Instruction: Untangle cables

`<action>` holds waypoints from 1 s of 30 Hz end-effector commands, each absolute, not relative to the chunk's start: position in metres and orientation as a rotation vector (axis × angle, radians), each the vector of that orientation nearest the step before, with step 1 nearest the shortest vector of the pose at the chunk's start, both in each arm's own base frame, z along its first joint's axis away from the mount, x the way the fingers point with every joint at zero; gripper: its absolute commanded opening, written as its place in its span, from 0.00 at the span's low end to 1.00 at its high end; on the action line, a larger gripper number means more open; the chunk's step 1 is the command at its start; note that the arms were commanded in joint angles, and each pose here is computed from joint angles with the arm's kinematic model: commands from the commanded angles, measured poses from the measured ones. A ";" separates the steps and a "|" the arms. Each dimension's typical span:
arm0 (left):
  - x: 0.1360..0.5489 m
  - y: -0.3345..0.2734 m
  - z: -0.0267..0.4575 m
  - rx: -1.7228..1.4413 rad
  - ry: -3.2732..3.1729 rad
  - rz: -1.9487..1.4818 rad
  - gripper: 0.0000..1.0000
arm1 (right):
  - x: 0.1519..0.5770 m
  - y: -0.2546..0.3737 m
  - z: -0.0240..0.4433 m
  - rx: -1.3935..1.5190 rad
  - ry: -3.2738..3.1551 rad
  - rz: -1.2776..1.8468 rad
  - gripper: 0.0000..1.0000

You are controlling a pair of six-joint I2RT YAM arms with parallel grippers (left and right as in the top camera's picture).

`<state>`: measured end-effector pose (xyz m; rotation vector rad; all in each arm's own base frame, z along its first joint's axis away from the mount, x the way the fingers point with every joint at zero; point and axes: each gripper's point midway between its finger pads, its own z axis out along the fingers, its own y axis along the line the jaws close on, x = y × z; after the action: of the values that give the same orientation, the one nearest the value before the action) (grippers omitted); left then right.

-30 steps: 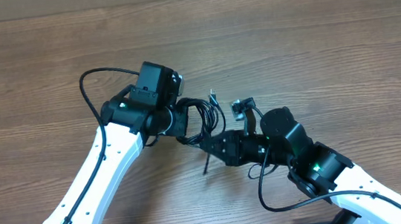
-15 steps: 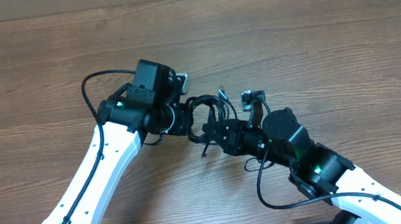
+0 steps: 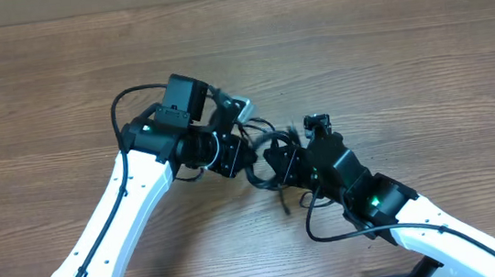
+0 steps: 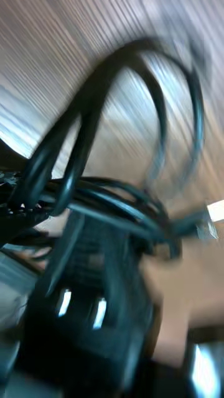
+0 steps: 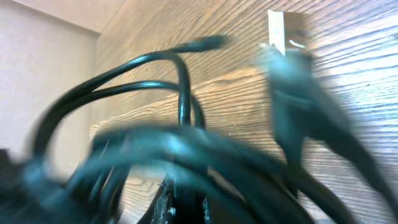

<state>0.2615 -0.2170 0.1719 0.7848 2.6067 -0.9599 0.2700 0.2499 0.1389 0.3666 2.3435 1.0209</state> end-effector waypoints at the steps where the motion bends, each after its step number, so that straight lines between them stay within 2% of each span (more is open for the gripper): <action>1: 0.216 -0.259 0.238 1.149 2.118 -1.500 0.04 | 0.286 0.244 0.142 0.419 2.302 0.961 0.04; 4: 0.209 -0.261 0.248 1.189 2.031 -1.563 0.04 | 0.287 0.244 0.143 0.420 2.293 0.961 0.07; 9: 0.203 -0.263 0.259 1.213 1.937 -1.635 0.04 | 0.288 0.243 0.143 0.424 2.291 0.955 0.29; 11: 0.206 -0.262 0.258 1.211 1.938 -1.621 0.04 | 0.286 0.245 0.144 0.416 2.297 0.968 0.53; 15: 0.212 -0.260 0.259 1.197 1.930 -1.602 0.04 | 0.281 0.249 0.152 0.364 2.294 1.010 0.76; 16: 0.215 -0.258 0.258 1.190 1.934 -1.591 0.04 | 0.279 0.251 0.157 0.331 2.288 1.027 0.84; 17: 0.218 -0.256 0.256 1.177 1.946 -1.576 0.04 | 0.276 0.252 0.163 0.291 2.278 1.043 0.97; 18: 0.221 -0.253 0.255 1.162 1.966 -1.561 0.04 | 0.274 0.253 0.167 0.271 2.272 1.054 1.00; 30: 0.260 -0.219 0.236 0.948 2.163 -1.388 0.04 | 0.232 0.220 0.195 0.253 2.292 1.051 1.00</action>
<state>0.2548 -0.2240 0.2261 0.9998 2.1554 -1.3964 0.2385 0.2193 0.1727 0.2923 2.3342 1.0031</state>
